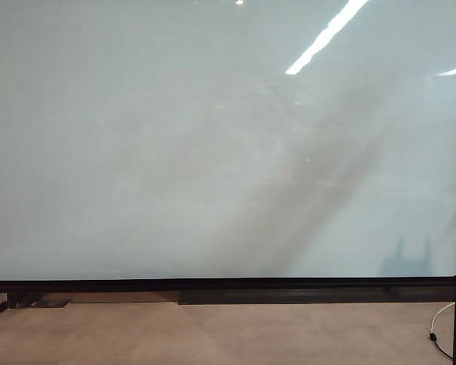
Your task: Pick up the pen on the shelf to the right of the whiteboard and draw a triangle.
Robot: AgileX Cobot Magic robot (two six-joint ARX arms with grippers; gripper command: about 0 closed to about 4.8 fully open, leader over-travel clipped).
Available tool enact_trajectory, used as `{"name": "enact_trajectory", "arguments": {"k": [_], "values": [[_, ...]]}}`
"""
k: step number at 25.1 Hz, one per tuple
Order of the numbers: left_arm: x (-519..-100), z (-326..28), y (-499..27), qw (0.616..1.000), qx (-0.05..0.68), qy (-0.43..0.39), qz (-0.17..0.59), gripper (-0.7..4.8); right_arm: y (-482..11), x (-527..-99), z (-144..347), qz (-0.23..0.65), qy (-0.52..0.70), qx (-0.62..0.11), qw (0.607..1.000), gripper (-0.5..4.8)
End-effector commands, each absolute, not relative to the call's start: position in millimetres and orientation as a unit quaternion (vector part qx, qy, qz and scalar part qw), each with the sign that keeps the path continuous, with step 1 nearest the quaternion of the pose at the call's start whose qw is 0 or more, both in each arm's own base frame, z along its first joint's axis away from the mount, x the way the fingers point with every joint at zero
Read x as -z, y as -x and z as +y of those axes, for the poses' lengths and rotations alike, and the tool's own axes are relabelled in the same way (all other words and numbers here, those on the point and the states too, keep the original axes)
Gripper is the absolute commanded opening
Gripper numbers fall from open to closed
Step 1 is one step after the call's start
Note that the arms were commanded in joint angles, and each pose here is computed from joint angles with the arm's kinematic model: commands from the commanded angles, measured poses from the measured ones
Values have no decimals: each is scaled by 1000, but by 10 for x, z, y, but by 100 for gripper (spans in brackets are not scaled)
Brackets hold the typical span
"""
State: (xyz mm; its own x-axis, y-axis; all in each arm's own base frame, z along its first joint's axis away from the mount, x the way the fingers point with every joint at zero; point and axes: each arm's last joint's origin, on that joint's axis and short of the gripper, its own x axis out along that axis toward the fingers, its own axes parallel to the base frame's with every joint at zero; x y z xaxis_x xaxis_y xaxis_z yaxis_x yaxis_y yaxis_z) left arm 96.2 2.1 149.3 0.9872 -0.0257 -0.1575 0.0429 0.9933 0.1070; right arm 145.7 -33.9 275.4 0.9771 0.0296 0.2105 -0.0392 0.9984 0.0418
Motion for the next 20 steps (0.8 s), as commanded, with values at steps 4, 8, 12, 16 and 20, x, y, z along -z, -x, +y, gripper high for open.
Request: {"name": "enact_trajectory", "arguments": {"k": [4,8,12,16,20], "values": [[-1497,20,-960,995,18,-55,80,-5,-1927,-2473,-869,-87,-71,-97,989,270],[-1497,20,-960,995,18,-55,80,-5,-2205,-2202,-901,-104,-6,-124,987,338],[-1496,20,-959,995,18,-55,80,-5,-2387,-1964,-1006,-95,-2,-107,990,339],[-1496,20,-959,995,18,-55,80,-5,-2578,-1742,-1114,-70,7,-93,993,338],[-1496,19,-959,995,20,-55,80,-5,-2789,-1596,-1219,-61,20,-92,994,338]]}}
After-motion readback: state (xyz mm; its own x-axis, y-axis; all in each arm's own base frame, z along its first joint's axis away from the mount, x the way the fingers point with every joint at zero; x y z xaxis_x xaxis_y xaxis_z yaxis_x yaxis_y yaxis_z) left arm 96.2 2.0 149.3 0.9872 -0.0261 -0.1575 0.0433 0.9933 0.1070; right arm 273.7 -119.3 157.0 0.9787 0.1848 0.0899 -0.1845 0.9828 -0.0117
